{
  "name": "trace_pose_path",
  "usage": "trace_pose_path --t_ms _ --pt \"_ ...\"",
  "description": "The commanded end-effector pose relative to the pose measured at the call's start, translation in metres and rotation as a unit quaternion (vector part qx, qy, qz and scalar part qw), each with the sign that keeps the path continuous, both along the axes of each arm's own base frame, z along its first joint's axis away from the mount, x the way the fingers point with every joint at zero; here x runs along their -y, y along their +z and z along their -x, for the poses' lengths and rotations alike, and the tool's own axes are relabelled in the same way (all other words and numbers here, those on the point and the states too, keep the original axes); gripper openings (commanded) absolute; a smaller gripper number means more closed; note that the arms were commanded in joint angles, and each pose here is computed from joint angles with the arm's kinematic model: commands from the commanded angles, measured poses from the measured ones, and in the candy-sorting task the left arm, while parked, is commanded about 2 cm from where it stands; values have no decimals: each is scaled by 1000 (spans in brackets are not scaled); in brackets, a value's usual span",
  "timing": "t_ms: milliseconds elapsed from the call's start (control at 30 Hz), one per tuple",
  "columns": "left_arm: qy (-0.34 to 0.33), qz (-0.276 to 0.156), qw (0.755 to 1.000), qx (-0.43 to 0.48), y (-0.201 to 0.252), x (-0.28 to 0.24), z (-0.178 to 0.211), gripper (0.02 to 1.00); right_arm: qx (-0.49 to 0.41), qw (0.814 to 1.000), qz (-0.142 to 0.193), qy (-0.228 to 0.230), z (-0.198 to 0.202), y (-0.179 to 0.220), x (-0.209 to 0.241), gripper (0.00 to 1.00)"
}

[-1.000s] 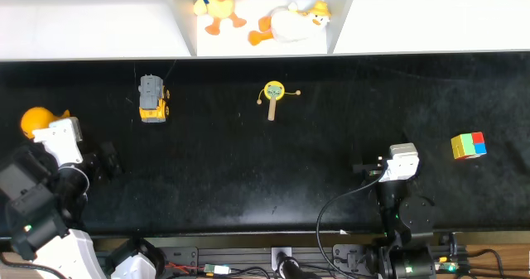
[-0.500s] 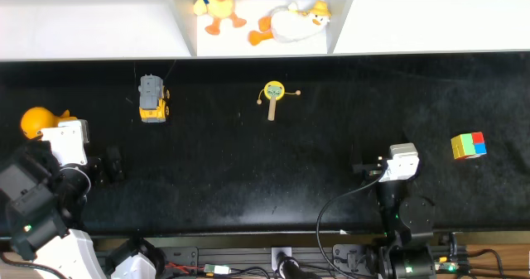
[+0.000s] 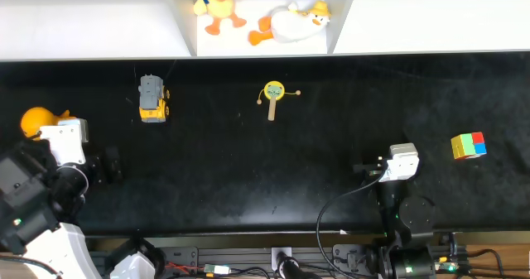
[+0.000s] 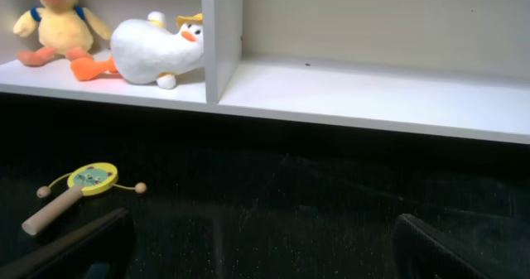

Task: Store Toys

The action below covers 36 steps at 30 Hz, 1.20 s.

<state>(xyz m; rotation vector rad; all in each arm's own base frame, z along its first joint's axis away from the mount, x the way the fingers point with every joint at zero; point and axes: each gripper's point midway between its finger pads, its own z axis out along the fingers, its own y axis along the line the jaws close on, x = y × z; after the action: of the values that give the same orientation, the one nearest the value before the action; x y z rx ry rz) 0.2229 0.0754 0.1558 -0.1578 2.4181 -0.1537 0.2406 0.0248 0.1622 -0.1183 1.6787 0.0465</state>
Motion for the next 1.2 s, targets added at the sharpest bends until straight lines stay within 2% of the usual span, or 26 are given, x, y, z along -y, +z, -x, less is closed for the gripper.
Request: trace_pose_path --t_ms 33,267,700,900,1133,1200 --pt "1 -24 1000 1 16 -11 2 996 6 1000 -1 4 1 3 -2 993" --pt "20 -30 999 -16 29 -29 16 996 6 1000 -1 4 1 4 -2 993" --pt "47 -38 998 -23 57 -61 15 993 6 1000 -1 5 1 4 -2 993" --pt "51 -59 997 -28 49 -88 16 996 6 1000 -1 4 1 4 -2 993" --pt "5 -109 993 -51 36 -109 21 998 6 1000 -1 5 1 3 -2 996" --pt "7 -108 993 -49 34 -113 18 998 6 1000 -1 4 1 3 -2 996"
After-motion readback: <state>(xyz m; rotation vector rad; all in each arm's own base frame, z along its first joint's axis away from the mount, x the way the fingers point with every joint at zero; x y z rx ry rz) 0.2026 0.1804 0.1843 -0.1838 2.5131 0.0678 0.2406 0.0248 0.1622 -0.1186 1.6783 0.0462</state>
